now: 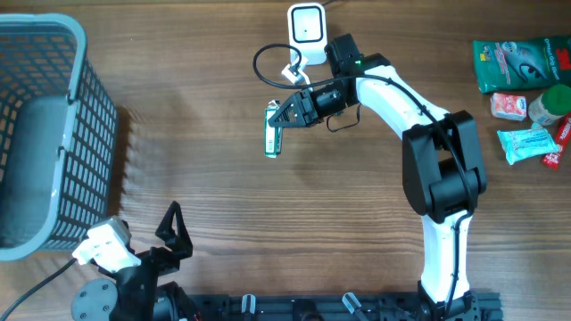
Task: Scan the item barcode
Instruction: 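Raise the box to the scanner and hold it beneath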
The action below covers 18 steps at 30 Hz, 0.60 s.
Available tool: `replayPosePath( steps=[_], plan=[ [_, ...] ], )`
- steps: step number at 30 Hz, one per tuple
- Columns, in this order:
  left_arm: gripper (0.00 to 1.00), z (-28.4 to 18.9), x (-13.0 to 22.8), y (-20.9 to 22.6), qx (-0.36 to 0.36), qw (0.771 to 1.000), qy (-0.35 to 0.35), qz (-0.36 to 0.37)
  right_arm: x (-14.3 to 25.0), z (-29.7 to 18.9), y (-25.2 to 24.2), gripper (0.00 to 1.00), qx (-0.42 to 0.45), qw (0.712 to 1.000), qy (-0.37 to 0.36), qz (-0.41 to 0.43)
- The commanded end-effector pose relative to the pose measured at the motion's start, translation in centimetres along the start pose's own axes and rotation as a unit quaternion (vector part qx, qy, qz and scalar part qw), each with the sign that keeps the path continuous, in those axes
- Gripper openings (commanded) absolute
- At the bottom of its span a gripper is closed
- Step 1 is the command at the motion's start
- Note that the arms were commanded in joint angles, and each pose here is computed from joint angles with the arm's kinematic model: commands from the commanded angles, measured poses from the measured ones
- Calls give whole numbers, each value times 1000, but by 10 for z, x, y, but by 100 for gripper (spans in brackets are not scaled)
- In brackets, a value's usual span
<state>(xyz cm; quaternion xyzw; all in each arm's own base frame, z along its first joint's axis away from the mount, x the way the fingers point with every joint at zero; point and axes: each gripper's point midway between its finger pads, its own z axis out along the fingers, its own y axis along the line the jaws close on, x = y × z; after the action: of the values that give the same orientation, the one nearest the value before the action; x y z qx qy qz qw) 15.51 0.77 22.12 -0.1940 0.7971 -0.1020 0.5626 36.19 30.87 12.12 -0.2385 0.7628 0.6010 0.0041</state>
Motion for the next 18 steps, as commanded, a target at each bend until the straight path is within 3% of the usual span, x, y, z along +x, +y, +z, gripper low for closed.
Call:
replayPosePath(
  steps=[1, 4, 7, 12, 14, 18],
  plan=[
    [100, 0, 0, -1, 3, 1000, 1, -3, -12, -7, 33, 28, -37, 997, -13, -60],
    [100, 0, 0, -1, 3, 1000, 1, -3, -13, -7, 12, 27, 26, 993, -8, -113],
    [100, 0, 0, -1, 3, 1000, 1, -3, -19, -17, -31, 19, 173, 979, 6, -107],
    [100, 0, 0, -1, 3, 1000, 1, -3, -56, -50, -15, 16, 287, 942, -13, -171],
    [100, 0, 0, -1, 3, 1000, 1, -3, -79, -71, -6, 16, 358, 904, -26, -230],
    [100, 0, 0, -1, 3, 1000, 1, -3, -133, -115, -13, 9, 533, 774, -52, -338]
  ],
)
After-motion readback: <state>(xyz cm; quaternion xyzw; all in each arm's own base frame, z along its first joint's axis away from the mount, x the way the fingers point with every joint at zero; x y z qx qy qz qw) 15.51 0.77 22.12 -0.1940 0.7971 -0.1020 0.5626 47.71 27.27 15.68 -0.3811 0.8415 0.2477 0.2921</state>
